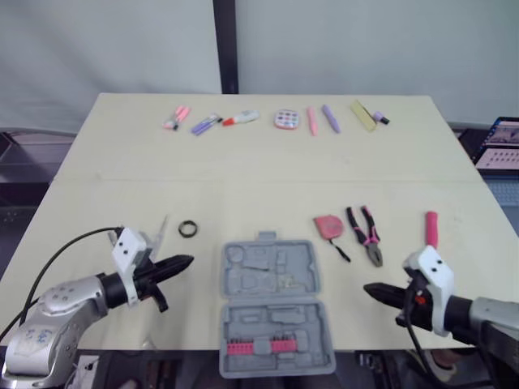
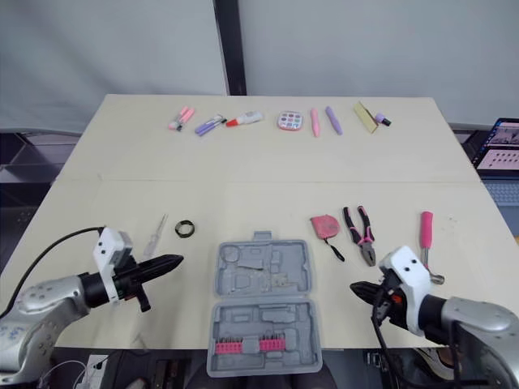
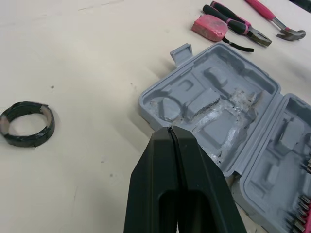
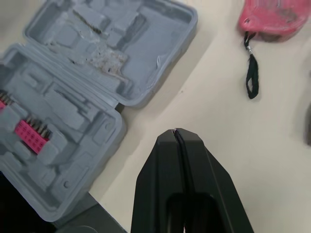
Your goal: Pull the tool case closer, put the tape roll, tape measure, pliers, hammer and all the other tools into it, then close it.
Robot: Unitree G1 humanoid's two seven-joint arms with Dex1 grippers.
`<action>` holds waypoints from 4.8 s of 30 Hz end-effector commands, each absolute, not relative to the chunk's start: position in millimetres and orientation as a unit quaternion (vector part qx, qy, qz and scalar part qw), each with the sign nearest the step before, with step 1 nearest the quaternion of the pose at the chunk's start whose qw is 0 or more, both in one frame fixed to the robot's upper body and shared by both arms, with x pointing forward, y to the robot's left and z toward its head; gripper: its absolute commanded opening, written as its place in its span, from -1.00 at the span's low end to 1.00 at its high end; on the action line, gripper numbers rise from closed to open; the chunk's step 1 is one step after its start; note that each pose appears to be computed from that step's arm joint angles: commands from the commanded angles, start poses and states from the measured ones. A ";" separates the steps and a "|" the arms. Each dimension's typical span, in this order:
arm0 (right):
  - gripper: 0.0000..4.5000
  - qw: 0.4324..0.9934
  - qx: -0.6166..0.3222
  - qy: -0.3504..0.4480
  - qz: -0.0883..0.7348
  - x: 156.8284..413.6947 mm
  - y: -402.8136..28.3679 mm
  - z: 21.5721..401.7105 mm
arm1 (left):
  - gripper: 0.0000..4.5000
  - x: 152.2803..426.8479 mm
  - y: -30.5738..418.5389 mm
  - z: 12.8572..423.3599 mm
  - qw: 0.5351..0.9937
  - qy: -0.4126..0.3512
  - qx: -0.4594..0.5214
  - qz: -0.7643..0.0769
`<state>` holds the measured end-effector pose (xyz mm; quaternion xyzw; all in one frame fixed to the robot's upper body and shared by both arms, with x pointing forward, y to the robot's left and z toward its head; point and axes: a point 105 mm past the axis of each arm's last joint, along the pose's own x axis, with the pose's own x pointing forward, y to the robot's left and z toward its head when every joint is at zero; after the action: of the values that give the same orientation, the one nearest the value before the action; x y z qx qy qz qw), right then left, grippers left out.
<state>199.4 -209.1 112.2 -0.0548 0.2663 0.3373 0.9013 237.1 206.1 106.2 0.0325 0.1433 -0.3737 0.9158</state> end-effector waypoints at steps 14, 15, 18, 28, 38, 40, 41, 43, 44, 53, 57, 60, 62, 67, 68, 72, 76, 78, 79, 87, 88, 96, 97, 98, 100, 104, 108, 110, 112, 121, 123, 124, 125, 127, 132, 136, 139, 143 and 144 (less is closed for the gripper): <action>-0.60 0.892 -0.073 0.282 0.347 173.9 -229.0 111.8 | -0.40 199.3 234.0 93.5 0.929 0.152 0.055 -0.333; -0.40 0.891 -0.073 0.283 0.347 173.8 -229.4 111.0 | -0.18 197.7 233.3 91.8 0.928 0.155 0.056 -0.334; 0.26 0.890 -0.073 0.284 0.349 173.8 -229.7 109.5 | 0.50 194.0 230.1 89.5 0.924 0.159 0.051 -0.343; 0.97 0.886 -0.072 0.287 0.356 170.3 -231.3 107.5 | 1.00 193.9 226.7 91.5 0.923 0.159 0.043 -0.349; 0.97 0.897 -0.159 0.131 0.390 183.8 -209.8 138.3 | 1.00 193.7 210.1 94.9 0.875 0.250 0.034 -0.414; 0.97 0.893 -0.171 0.086 0.407 185.2 -202.3 145.6 | 1.00 205.0 211.2 103.8 0.865 0.257 0.060 -0.427; 0.97 0.890 -0.175 0.074 0.413 185.2 -199.8 146.8 | 1.00 208.7 211.6 107.2 0.861 0.259 0.070 -0.432; 0.97 0.883 -0.175 0.058 0.431 182.8 -194.2 147.5 | 1.00 216.5 213.4 113.5 0.853 0.273 0.088 -0.437; 0.97 0.881 -0.173 0.055 0.438 181.7 -192.3 147.0 | 1.00 220.2 213.5 117.2 0.849 0.278 0.098 -0.439; 0.97 0.877 -0.173 0.051 0.445 187.8 -188.7 139.7 | 1.00 250.0 209.6 140.3 0.844 0.289 0.198 -0.406; 0.97 0.876 -0.174 0.051 0.448 191.0 -188.0 139.1 | 1.00 255.7 207.8 144.4 0.845 0.292 0.198 -0.403; 0.97 0.874 -0.178 0.053 0.449 194.0 -189.7 140.1 | 1.00 267.2 210.6 146.7 0.853 0.278 0.204 -0.392; 0.97 0.873 -0.181 0.055 0.450 195.2 -191.0 140.4 | 1.00 275.7 212.7 145.7 0.857 0.270 0.209 -0.385; 0.97 0.872 -0.184 0.058 0.449 196.1 -193.0 142.3 | 1.00 291.5 207.0 141.5 0.862 0.245 0.213 -0.389; 0.97 0.872 -0.185 0.059 0.449 195.9 -193.3 142.7 | 1.00 293.2 206.0 139.6 0.862 0.242 0.215 -0.391; 0.97 0.873 -0.185 0.059 0.448 193.3 -193.7 142.9 | 1.00 297.6 203.3 132.7 0.862 0.233 0.217 -0.394; 0.97 0.874 -0.185 0.059 0.444 191.0 -194.1 142.0 | 1.00 302.6 201.3 129.1 0.862 0.231 0.222 -0.393; 0.97 0.876 -0.185 0.059 0.442 190.7 -194.4 141.8 | 1.00 308.6 201.4 129.2 0.865 0.229 0.227 -0.386; 0.97 0.877 -0.185 0.059 0.440 190.5 -194.4 141.6 | 1.00 312.4 201.2 130.0 0.867 0.227 0.228 -0.382; 0.97 0.881 -0.185 0.060 0.431 187.2 -194.0 140.7 | 1.00 325.6 194.4 123.2 0.864 0.234 0.228 -0.384; 0.97 0.882 -0.185 0.060 0.429 186.9 -194.2 140.7 | 1.00 326.3 193.8 121.4 0.863 0.237 0.227 -0.384; 0.97 0.888 -0.185 0.061 0.417 183.5 -195.3 139.5 | 1.00 332.3 198.0 107.7 0.864 0.253 0.218 -0.377; 0.97 0.888 -0.185 0.061 0.415 183.0 -195.4 139.5 | 1.00 332.7 198.6 106.4 0.864 0.254 0.217 -0.377; 0.97 0.889 -0.186 0.062 0.414 182.4 -195.4 139.4 | 1.00 333.6 200.2 104.1 0.864 0.257 0.218 -0.375; 0.97 0.890 -0.186 0.062 0.411 181.1 -195.6 139.4 | 1.00 336.1 202.3 98.2 0.863 0.262 0.216 -0.373; 0.97 0.892 -0.186 0.063 0.407 179.4 -196.0 139.8 | 1.00 343.1 203.2 85.8 0.861 0.264 0.217 -0.376; 0.97 0.894 -0.187 0.064 0.403 178.1 -196.4 140.1 | 1.00 348.1 200.1 80.6 0.858 0.262 0.218 -0.385; 0.97 0.895 -0.187 0.065 0.401 177.5 -196.5 140.0 | 1.00 349.9 199.4 81.4 0.857 0.260 0.219 -0.388; 0.97 0.895 -0.186 0.066 0.399 176.4 -196.2 139.9 | 1.00 351.4 199.5 83.7 0.856 0.258 0.221 -0.390; 0.97 0.898 -0.181 0.066 0.395 174.4 -192.9 138.0 | 1.00 348.9 191.9 91.1 0.848 0.252 0.221 -0.409; 0.97 0.898 -0.182 0.066 0.395 174.2 -192.6 138.1 | 1.00 349.2 190.9 90.4 0.847 0.254 0.224 -0.411; 0.97 0.898 -0.181 0.066 0.394 174.1 -192.6 138.2 | 1.00 349.3 191.0 90.0 0.846 0.255 0.226 -0.411; 0.97 0.899 -0.181 0.066 0.394 173.8 -192.7 138.2 | 1.00 349.5 191.1 89.8 0.845 0.256 0.227 -0.411; 0.97 0.899 -0.181 0.067 0.394 173.1 -192.7 138.2 | 1.00 350.1 191.5 89.1 0.845 0.257 0.227 -0.410; 0.97 0.899 -0.181 0.068 0.393 171.7 -192.6 138.2 | 1.00 353.3 186.2 87.1 0.843 0.258 0.230 -0.411; 0.97 0.899 -0.180 0.065 0.394 171.6 -191.8 139.6 | 1.00 353.7 180.6 83.2 0.839 0.263 0.232 -0.417; 0.97 0.899 -0.179 0.061 0.395 171.1 -190.7 141.9 | 1.00 353.7 179.1 80.6 0.837 0.269 0.232 -0.417; 0.97 0.900 -0.176 0.058 0.395 170.8 -189.6 143.6 | 1.00 354.1 179.3 80.4 0.838 0.271 0.229 -0.413; 0.97 0.900 -0.175 0.058 0.395 170.8 -189.6 143.7 | 1.00 354.4 179.8 80.6 0.840 0.271 0.228 -0.411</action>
<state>172.2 -192.6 131.7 -0.1649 0.0820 0.3983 0.8986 351.2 178.1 74.0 0.2225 0.2778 -0.4171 0.8363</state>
